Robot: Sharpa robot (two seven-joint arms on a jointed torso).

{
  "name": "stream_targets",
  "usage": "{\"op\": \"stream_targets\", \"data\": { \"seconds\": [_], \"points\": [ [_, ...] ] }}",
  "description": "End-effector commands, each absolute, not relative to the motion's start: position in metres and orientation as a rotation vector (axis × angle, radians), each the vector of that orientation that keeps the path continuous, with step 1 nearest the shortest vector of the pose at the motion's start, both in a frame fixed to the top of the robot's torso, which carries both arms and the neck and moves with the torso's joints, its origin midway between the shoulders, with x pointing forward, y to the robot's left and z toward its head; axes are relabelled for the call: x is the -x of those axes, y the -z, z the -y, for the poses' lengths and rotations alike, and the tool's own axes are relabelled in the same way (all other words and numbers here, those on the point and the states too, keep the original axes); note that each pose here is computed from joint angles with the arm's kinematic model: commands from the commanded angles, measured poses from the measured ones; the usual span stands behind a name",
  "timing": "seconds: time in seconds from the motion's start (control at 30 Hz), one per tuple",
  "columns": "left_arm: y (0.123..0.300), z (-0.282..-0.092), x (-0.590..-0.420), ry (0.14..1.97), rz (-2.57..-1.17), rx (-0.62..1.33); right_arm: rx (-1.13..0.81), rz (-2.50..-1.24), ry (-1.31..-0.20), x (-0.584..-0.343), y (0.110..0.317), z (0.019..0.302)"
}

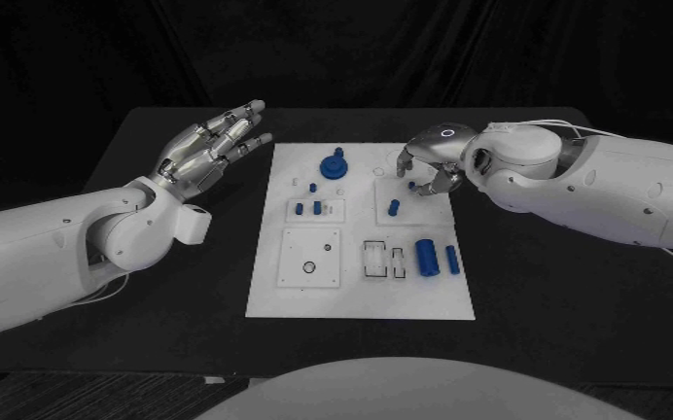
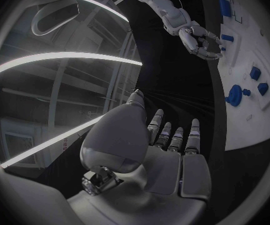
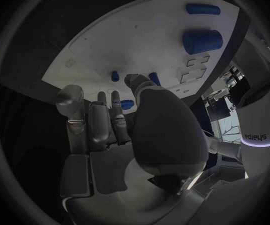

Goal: Assemble the parts on the task board

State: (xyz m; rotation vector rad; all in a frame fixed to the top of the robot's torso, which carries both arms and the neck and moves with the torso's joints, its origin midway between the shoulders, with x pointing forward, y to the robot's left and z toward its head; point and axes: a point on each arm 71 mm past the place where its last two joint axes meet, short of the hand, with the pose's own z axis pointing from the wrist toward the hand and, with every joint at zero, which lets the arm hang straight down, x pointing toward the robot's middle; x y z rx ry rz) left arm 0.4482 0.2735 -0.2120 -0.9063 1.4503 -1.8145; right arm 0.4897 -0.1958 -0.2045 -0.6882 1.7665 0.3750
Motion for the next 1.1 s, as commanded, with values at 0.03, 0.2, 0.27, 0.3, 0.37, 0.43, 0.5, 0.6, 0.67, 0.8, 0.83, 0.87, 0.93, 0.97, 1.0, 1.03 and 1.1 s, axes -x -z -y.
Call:
{"op": "stream_targets", "data": {
  "seconds": [0.03, 0.2, 0.27, 0.3, 0.37, 0.43, 0.5, 0.6, 0.67, 0.8, 0.83, 0.87, 0.93, 0.97, 1.0, 1.03, 1.1],
  "points": [
    [0.206, -0.273, -0.447, 1.892, -1.355, 0.873, 0.698, -1.779, -0.358, -0.49, 0.208, 0.197],
    [0.206, -0.274, -0.447, 1.891, -1.355, 0.874, 0.695, -1.788, -0.354, -0.49, 0.212, 0.199],
    [0.206, -0.274, -0.447, 1.89, -1.355, 0.874, 0.693, -1.789, -0.354, -0.491, 0.213, 0.2],
    [0.206, -0.274, -0.447, 1.89, -1.355, 0.874, 0.693, -1.79, -0.354, -0.491, 0.214, 0.2],
    [0.207, -0.274, -0.447, 1.89, -1.357, 0.875, 0.692, -1.792, -0.355, -0.491, 0.216, 0.2],
    [0.207, -0.274, -0.447, 1.892, -1.361, 0.876, 0.692, -1.793, -0.357, -0.492, 0.218, 0.2],
    [0.207, -0.273, -0.447, 1.894, -1.365, 0.878, 0.693, -1.792, -0.36, -0.492, 0.219, 0.2],
    [0.208, -0.273, -0.447, 1.895, -1.369, 0.88, 0.68, -1.795, -0.376, -0.493, 0.221, 0.2],
    [0.209, -0.273, -0.447, 1.895, -1.372, 0.882, 0.67, -1.797, -0.386, -0.493, 0.221, 0.201],
    [0.21, -0.272, -0.447, 1.893, -1.38, 0.886, 0.662, -1.792, -0.404, -0.494, 0.223, 0.201],
    [0.21, -0.272, -0.447, 1.893, -1.382, 0.887, 0.661, -1.789, -0.409, -0.494, 0.223, 0.201],
    [0.211, -0.272, -0.447, 1.893, -1.385, 0.888, 0.661, -1.784, -0.416, -0.494, 0.223, 0.201],
    [0.211, -0.272, -0.447, 1.893, -1.389, 0.89, 0.661, -1.777, -0.425, -0.494, 0.224, 0.2],
    [0.212, -0.271, -0.447, 1.893, -1.392, 0.891, 0.661, -1.774, -0.43, -0.494, 0.224, 0.2],
    [0.212, -0.271, -0.447, 1.893, -1.395, 0.893, 0.662, -1.77, -0.436, -0.494, 0.224, 0.199],
    [0.213, -0.271, -0.447, 1.893, -1.397, 0.894, 0.662, -1.767, -0.44, -0.494, 0.225, 0.199],
    [0.214, -0.271, -0.447, 1.893, -1.402, 0.897, 0.658, -1.762, -0.451, -0.494, 0.225, 0.199]
  ]
}}
